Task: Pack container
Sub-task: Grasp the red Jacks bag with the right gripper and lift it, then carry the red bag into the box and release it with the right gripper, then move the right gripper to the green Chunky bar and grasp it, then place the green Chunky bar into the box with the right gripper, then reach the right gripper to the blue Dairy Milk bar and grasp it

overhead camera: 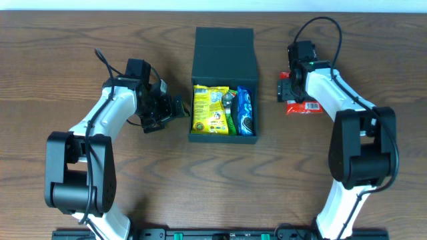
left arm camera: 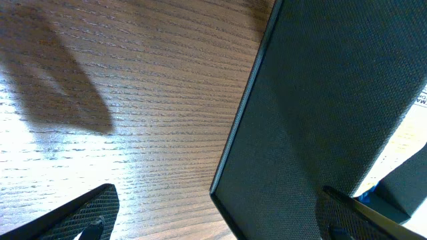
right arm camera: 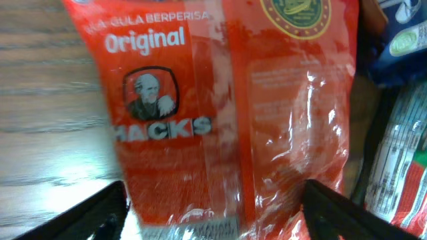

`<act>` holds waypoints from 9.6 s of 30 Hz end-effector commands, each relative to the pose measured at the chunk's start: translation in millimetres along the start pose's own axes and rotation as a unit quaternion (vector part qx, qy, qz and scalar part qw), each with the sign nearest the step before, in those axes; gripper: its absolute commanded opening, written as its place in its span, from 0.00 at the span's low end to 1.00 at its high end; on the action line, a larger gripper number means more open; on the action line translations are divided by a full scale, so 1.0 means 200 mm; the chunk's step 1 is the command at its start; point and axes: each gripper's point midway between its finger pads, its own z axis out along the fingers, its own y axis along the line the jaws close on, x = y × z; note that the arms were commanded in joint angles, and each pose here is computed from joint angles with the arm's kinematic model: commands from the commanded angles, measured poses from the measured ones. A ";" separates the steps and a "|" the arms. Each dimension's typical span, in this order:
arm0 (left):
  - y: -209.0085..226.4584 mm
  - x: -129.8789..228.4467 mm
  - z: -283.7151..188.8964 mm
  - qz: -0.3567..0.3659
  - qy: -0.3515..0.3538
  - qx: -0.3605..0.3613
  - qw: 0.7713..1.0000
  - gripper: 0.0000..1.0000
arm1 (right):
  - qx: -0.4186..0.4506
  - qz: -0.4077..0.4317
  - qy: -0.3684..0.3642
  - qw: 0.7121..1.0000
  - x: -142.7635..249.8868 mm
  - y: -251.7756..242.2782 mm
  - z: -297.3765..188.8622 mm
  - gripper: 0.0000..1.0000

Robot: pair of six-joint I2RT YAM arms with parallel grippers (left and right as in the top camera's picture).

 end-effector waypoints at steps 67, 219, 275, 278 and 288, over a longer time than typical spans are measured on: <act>0.36 -0.17 -0.33 -0.057 -0.047 -0.002 0.997 0.95 | -0.125 0.033 0.000 0.992 0.23 1.13 -1.02 0.93; 0.36 -0.20 -0.33 -0.054 -0.059 0.000 0.997 0.95 | -0.225 -0.032 0.099 0.969 0.08 0.70 -0.79 0.17; 0.36 -0.18 -0.33 -0.060 -0.050 -0.001 0.997 0.95 | -0.088 -0.082 -0.049 0.992 -0.47 -0.34 0.24 0.84; 0.36 -0.18 -0.33 -0.060 -0.049 -0.001 0.997 0.95 | -0.089 -0.082 -0.044 0.992 -0.46 -0.33 0.27 0.84; 0.36 -0.17 -0.33 -0.061 -0.048 -0.001 0.997 0.95 | -0.093 -0.081 -0.042 0.991 -0.45 -0.32 0.33 0.77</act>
